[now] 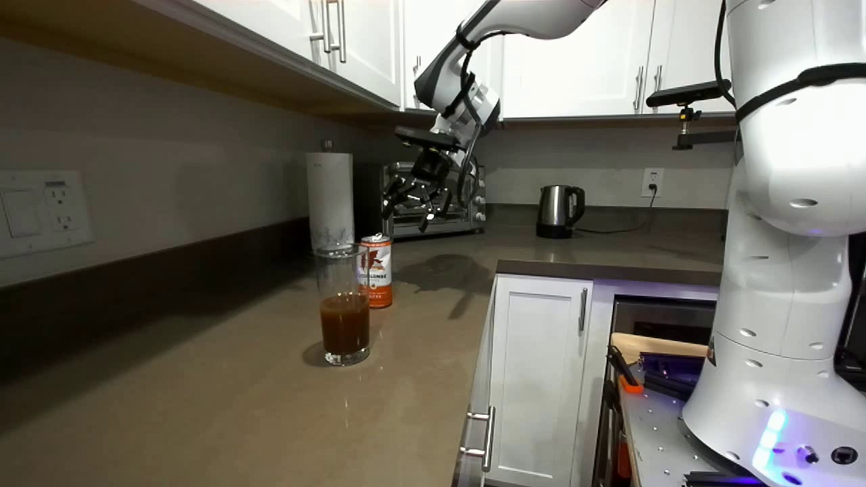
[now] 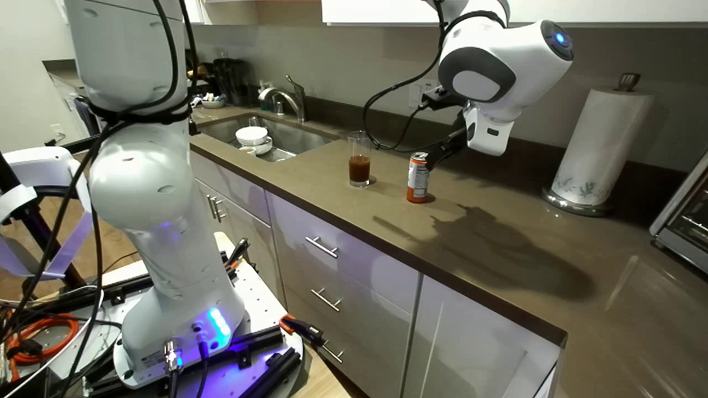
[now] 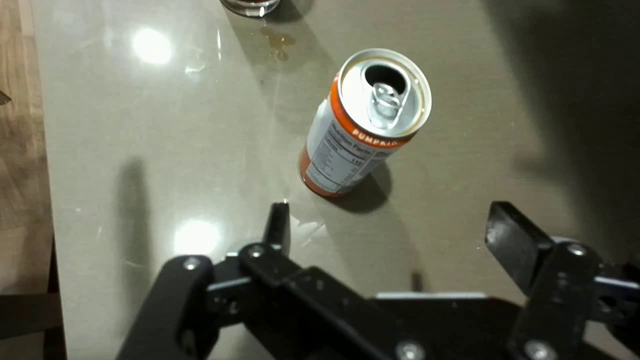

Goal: Pick up the can, pour its contents in the glass cup and put it down

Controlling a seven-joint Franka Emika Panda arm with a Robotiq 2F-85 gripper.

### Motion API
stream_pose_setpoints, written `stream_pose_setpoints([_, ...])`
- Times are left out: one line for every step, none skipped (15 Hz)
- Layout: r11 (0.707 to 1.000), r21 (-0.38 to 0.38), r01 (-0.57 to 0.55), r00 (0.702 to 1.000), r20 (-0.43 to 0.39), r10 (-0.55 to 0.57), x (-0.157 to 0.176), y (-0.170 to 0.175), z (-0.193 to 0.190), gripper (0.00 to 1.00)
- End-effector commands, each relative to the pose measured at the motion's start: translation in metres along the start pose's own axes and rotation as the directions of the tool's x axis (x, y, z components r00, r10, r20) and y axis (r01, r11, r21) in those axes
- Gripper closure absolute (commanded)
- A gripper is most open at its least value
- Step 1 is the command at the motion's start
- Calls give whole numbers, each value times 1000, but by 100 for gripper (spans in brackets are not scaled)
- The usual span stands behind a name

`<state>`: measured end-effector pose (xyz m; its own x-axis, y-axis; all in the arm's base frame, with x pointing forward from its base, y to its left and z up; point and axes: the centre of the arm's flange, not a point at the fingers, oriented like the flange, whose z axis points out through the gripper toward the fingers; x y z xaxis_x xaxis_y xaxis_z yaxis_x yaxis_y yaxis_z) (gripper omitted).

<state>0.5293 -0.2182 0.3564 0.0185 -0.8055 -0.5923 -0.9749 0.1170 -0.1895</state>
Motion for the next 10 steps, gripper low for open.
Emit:
stream_pose_setpoints([1000,23,20,997,-71,-18,-22,17,-22,0])
stream_pose_setpoints([999,29,30,996,-82,-27,-24,18,-26,0])
stream_pose_setpoints([999,31,41,995,-94,-37,-27,19,-31,0])
stream_pose_setpoints([998,31,52,993,-107,-48,-30,20,-35,0])
stream_pose_setpoints([998,34,62,991,-119,-58,-32,22,-39,0])
stream_pose_setpoints([997,31,75,989,-133,-70,-34,24,-42,0])
stream_pose_setpoints([996,28,86,986,-149,-81,-36,25,-45,0])
stream_pose_setpoints([995,30,95,983,-162,-89,-38,26,-48,0])
stream_pose_setpoints([994,28,108,979,-175,-101,-40,28,-50,0])
stream_pose_setpoints([993,28,115,976,-187,-107,-41,29,-52,0])
